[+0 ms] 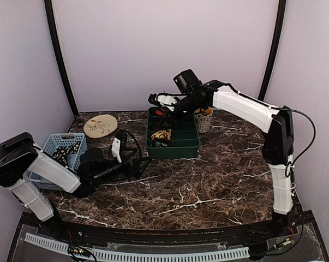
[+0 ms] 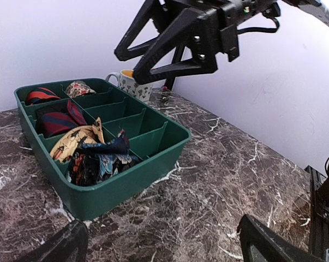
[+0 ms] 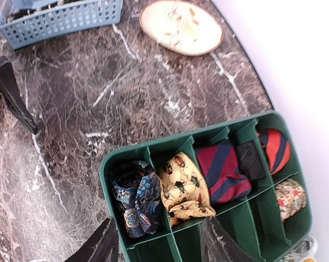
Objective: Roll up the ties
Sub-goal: Reset both arms
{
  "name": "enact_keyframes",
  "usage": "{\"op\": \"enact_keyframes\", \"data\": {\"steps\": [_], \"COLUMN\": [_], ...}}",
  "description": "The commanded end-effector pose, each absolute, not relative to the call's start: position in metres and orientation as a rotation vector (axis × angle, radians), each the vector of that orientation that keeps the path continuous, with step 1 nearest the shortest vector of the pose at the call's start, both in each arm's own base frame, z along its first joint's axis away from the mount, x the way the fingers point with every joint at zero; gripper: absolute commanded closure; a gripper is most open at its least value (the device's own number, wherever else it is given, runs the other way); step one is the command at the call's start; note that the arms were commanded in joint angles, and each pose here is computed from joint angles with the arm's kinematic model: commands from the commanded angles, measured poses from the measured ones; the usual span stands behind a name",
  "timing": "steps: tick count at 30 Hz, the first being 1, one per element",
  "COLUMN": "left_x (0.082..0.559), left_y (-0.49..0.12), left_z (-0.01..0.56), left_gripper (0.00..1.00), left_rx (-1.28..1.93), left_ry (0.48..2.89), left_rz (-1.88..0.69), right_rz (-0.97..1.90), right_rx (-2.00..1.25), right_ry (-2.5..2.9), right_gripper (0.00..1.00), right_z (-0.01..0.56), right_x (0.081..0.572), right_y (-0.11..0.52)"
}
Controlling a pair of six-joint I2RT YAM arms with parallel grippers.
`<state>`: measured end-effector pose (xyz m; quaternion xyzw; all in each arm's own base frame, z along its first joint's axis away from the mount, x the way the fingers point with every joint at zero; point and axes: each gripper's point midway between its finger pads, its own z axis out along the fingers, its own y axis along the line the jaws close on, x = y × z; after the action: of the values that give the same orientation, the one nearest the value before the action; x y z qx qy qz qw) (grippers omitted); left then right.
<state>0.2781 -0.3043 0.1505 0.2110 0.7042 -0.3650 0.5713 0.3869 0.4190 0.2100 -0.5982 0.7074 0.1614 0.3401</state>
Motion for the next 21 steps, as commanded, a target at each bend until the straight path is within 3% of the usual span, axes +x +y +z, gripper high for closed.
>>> {"op": "enact_keyframes", "data": {"steps": [1,6,9,21], "left_x": [0.296,0.321,0.330,0.336], "left_y": [-0.298,-0.291,-0.282,-0.243], "left_z": [0.167,0.159,0.161,0.166], "left_gripper": [0.01,0.01,0.01,0.01], "left_rx": [0.462,0.458,0.421,0.263], "left_ry": [1.696,1.899,1.936,1.947], "left_rz": [-0.749,-0.545,-0.470,-0.530], "right_rz": [0.460,0.548,0.597,0.640], "right_rx": [-1.469,-1.426,-1.405,-1.503], "right_ry": [1.751,1.788,1.880,1.982], "right_gripper": [0.49,0.52,0.61,0.65], "right_z": [0.247,0.242,0.221,0.145], "right_x": [0.383,0.381,0.383,0.383], "right_y": [0.422,0.421,0.425,0.436]}}
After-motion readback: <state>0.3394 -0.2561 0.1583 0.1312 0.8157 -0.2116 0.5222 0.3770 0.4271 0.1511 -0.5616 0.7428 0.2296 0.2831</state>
